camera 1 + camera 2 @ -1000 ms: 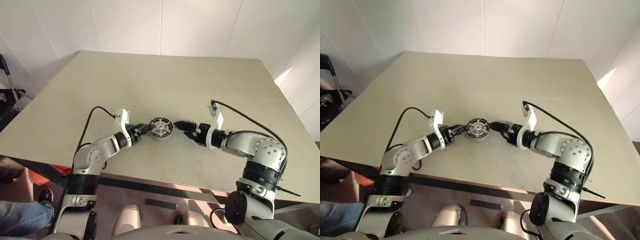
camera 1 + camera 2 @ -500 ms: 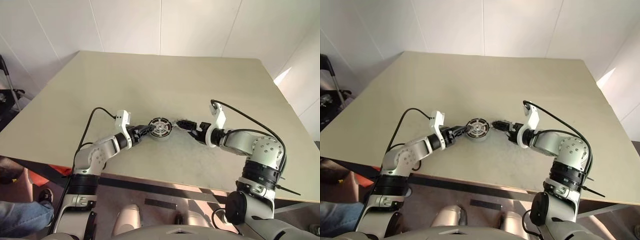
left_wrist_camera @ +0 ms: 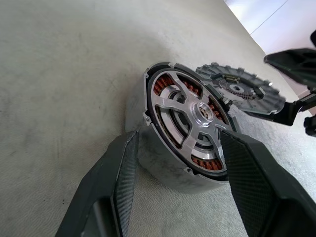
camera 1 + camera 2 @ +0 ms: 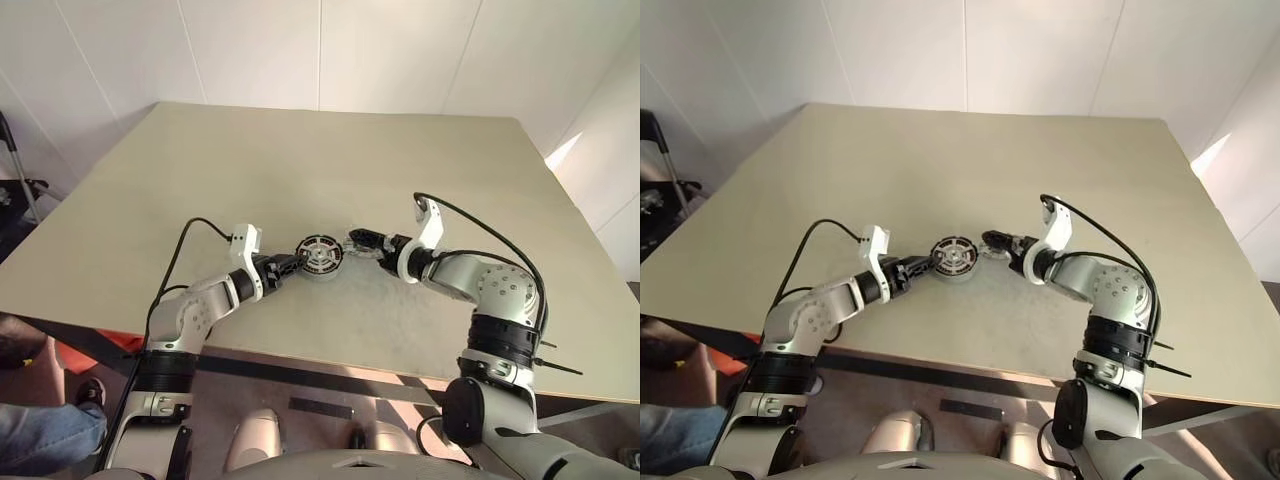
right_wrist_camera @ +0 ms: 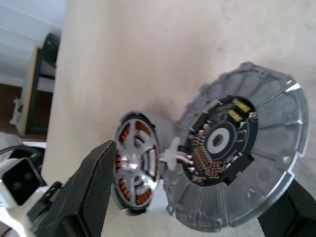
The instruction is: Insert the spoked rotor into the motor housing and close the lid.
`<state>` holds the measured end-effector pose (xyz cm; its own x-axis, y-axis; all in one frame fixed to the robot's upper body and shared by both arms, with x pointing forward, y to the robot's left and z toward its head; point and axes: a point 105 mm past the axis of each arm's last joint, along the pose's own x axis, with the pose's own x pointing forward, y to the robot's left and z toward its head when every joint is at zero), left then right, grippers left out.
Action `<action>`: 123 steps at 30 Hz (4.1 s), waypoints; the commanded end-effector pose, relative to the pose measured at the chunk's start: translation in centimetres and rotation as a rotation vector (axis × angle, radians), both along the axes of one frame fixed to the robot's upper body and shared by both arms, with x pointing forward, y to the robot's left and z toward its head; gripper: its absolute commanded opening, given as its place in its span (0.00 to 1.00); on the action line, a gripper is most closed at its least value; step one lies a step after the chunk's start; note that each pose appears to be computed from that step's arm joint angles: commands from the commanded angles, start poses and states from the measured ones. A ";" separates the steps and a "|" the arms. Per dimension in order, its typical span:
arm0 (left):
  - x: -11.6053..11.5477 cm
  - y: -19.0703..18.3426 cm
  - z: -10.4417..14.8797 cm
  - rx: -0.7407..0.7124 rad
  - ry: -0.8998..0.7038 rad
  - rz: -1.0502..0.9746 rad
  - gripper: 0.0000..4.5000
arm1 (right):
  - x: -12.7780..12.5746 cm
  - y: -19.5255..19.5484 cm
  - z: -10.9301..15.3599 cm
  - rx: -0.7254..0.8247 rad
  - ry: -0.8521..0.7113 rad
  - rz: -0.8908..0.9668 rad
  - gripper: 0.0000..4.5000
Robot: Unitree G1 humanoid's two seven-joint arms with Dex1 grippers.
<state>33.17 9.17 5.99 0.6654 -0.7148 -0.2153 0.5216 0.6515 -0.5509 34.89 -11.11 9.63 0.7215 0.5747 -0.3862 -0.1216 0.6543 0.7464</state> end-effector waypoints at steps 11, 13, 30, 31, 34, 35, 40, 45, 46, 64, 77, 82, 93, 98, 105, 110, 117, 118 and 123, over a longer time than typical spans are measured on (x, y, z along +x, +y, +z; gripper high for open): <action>0.5 0.3 0.3 0.021 -0.023 0.004 0.61 | 0.2 4.5 5.9 0.112 -0.228 0.154 0.99; 0.6 0.6 0.2 0.029 -0.022 0.011 0.61 | -0.4 6.2 6.2 0.131 -0.234 0.213 0.99; 1.0 3.2 1.8 0.023 -0.074 0.021 0.61 | 1.1 6.8 4.4 -0.397 -0.642 0.283 0.99; 1.0 3.4 1.9 0.024 -0.076 0.020 0.61 | 1.2 6.9 4.1 -0.404 -0.652 0.293 0.99; 1.1 3.9 2.0 0.030 -0.085 0.026 0.61 | 2.0 7.2 2.2 -0.477 -0.650 0.311 0.99; 1.1 4.0 2.0 0.033 -0.086 0.029 0.61 | 2.3 7.3 1.8 -0.502 -0.659 0.316 0.99; 1.1 4.1 2.1 0.038 -0.091 0.034 0.61 | 2.8 8.5 1.0 -0.552 -0.709 0.343 0.99; 0.8 3.8 1.8 0.041 -0.088 0.032 0.61 | 3.3 8.2 0.4 -0.583 -0.716 0.341 0.99; 0.8 3.8 1.8 0.042 -0.087 0.033 0.61 | 3.2 8.2 0.3 -0.584 -0.716 0.349 0.99; 0.9 5.5 2.4 0.041 -0.100 0.060 0.61 | 3.1 6.6 -1.6 -0.637 -0.679 0.347 0.70; 0.6 5.9 2.2 0.028 -0.091 0.074 0.61 | 1.5 6.3 -0.5 -0.508 -0.663 0.426 0.70; 0.6 5.9 2.1 0.030 -0.087 0.071 0.61 | 0.8 6.5 -1.5 -0.564 -0.686 0.483 0.70; 0.5 5.7 1.8 0.041 -0.076 0.068 0.61 | 0.4 6.2 -1.1 -0.532 -0.725 0.497 0.70; 0.5 5.7 1.7 0.044 -0.074 0.067 0.61 | 0.5 6.2 1.2 -0.390 -0.752 0.442 0.70; 0.4 5.6 1.5 0.047 -0.070 0.063 0.61 | 0.3 5.9 2.2 -0.349 -0.796 0.447 0.70; 0.5 5.6 1.5 0.051 -0.068 0.065 0.61 | -0.8 5.8 1.2 -0.390 -0.811 0.532 0.70; 0.5 5.6 1.5 0.054 -0.069 0.066 0.61 | -1.4 5.2 -0.3 -0.440 -0.796 0.602 0.70; 0.5 5.6 1.5 0.054 -0.069 0.066 0.61 | -1.4 5.1 -0.4 -0.449 -0.793 0.601 0.70; 0.5 5.6 1.4 0.055 -0.068 0.067 0.61 | -0.9 4.9 -0.7 -0.470 -0.779 0.578 0.70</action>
<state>33.37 14.90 6.23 0.7168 -0.6534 -0.2434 0.4856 0.7183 -0.4982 33.46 -6.25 7.44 0.5111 0.8224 -0.2500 -0.8381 0.5413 0.0672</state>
